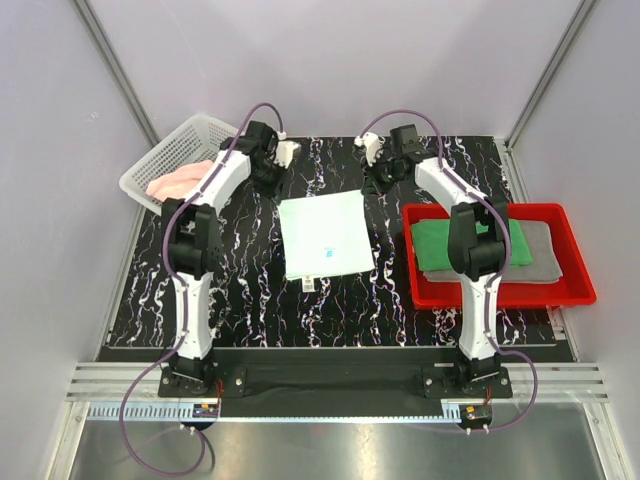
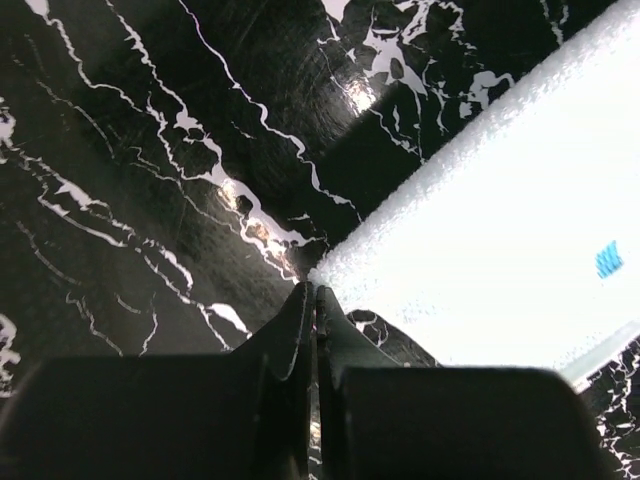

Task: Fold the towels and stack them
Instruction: Fold the towel

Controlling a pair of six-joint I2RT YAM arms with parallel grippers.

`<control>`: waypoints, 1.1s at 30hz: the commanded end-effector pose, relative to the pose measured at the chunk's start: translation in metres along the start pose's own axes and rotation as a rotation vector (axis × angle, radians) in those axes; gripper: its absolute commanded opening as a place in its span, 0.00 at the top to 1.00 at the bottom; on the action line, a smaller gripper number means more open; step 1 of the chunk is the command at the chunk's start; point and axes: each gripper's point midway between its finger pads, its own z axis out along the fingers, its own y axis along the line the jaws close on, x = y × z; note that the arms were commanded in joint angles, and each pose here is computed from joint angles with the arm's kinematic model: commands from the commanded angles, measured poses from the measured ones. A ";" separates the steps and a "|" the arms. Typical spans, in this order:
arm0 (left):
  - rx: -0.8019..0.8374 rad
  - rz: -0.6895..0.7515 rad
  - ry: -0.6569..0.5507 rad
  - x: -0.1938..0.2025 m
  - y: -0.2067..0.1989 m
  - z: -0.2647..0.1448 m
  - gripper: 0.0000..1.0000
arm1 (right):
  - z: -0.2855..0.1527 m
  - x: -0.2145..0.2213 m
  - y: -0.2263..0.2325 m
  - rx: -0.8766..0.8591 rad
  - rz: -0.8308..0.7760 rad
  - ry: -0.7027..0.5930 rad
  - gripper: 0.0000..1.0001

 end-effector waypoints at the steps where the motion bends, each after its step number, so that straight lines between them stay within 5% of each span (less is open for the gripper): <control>1: -0.046 0.050 -0.089 -0.019 -0.006 -0.038 1.00 | -0.026 -0.033 -0.002 0.057 -0.094 -0.098 1.00; 17: -0.040 0.084 -0.053 0.035 -0.068 -0.067 1.00 | -0.077 0.002 0.060 0.084 -0.133 -0.173 1.00; 33: 0.043 0.051 -0.018 0.089 -0.114 -0.058 1.00 | -0.070 0.055 0.113 0.053 -0.012 -0.104 1.00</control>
